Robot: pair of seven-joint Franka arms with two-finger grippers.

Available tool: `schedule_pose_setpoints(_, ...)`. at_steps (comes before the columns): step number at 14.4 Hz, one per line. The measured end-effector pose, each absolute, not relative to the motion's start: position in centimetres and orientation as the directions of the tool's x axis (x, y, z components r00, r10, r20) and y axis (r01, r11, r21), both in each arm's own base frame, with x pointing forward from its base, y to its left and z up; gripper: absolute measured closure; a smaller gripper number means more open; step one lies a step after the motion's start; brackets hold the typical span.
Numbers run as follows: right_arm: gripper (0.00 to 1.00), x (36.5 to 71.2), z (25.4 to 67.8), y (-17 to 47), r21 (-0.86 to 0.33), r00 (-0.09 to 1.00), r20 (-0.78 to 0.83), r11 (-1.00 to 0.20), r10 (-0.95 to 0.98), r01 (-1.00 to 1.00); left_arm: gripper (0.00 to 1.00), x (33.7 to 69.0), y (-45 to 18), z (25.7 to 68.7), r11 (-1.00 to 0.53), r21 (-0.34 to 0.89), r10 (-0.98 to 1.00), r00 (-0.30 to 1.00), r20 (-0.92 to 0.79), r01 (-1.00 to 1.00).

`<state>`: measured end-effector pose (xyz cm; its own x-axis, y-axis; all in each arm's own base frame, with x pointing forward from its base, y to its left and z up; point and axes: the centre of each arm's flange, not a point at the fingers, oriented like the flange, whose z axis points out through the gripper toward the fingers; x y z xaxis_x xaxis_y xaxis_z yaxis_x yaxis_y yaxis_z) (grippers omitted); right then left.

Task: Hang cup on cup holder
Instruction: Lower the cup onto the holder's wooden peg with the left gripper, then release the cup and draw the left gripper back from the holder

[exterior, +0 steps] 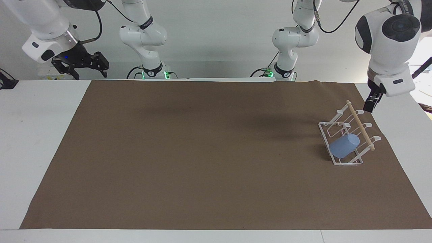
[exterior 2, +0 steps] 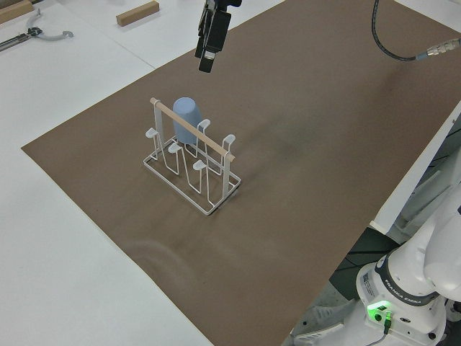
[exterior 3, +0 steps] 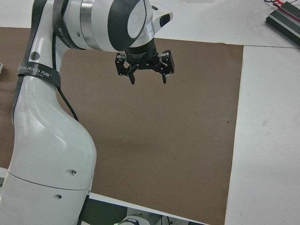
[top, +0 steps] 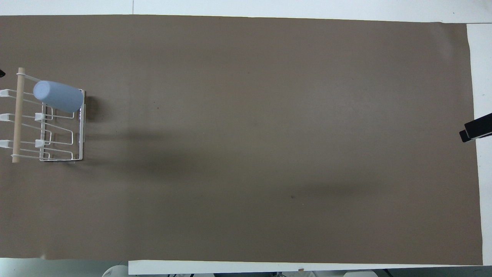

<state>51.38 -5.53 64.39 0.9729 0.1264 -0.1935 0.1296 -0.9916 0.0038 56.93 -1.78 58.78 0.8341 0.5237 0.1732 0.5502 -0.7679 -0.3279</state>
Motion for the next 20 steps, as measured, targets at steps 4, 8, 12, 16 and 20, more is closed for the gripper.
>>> schedule_pose_setpoints(4, 0.0, 51.4, 64.4, -5.5, 0.004, 0.973, -0.194, -0.992, 0.126, 0.13, 0.0, 56.6, -3.1, 58.8, -0.93, -0.199, 0.313, 0.95, 0.012, 0.309)
schedule_pose_setpoints(8, 0.0, 51.4, 64.4, -5.5, 0.004, 0.973, -0.194, -0.992, 0.126, 0.13, 0.0, 55.5, -2.4, 59.3, -0.981, -0.141, 0.146, 0.986, -0.076, 0.134)
schedule_pose_setpoints(12, 0.0, 51.4, 64.4, -5.5, 0.004, 0.973, -0.194, -0.992, 0.126, 0.13, 0.0, 54.5, -3.7, 58.9, -0.998, -0.053, -0.011, 0.986, -0.168, -0.02)
schedule_pose_setpoints(16, 0.01, 51.4, 64.4, -5.5, 0.004, 0.973, -0.194, -0.992, 0.126, 0.13, 0.0, 54.4, -6.2, 59.2, -0.997, 0.02, -0.077, 0.986, -0.15, -0.075)
schedule_pose_setpoints(20, 0.0, 51.4, 64.4, -5.5, 0.004, 0.973, -0.194, -0.992, 0.126, 0.13, 0.0, 54.6, -7.1, 59.8, -0.995, 0.023, -0.096, 0.988, -0.12, -0.093)
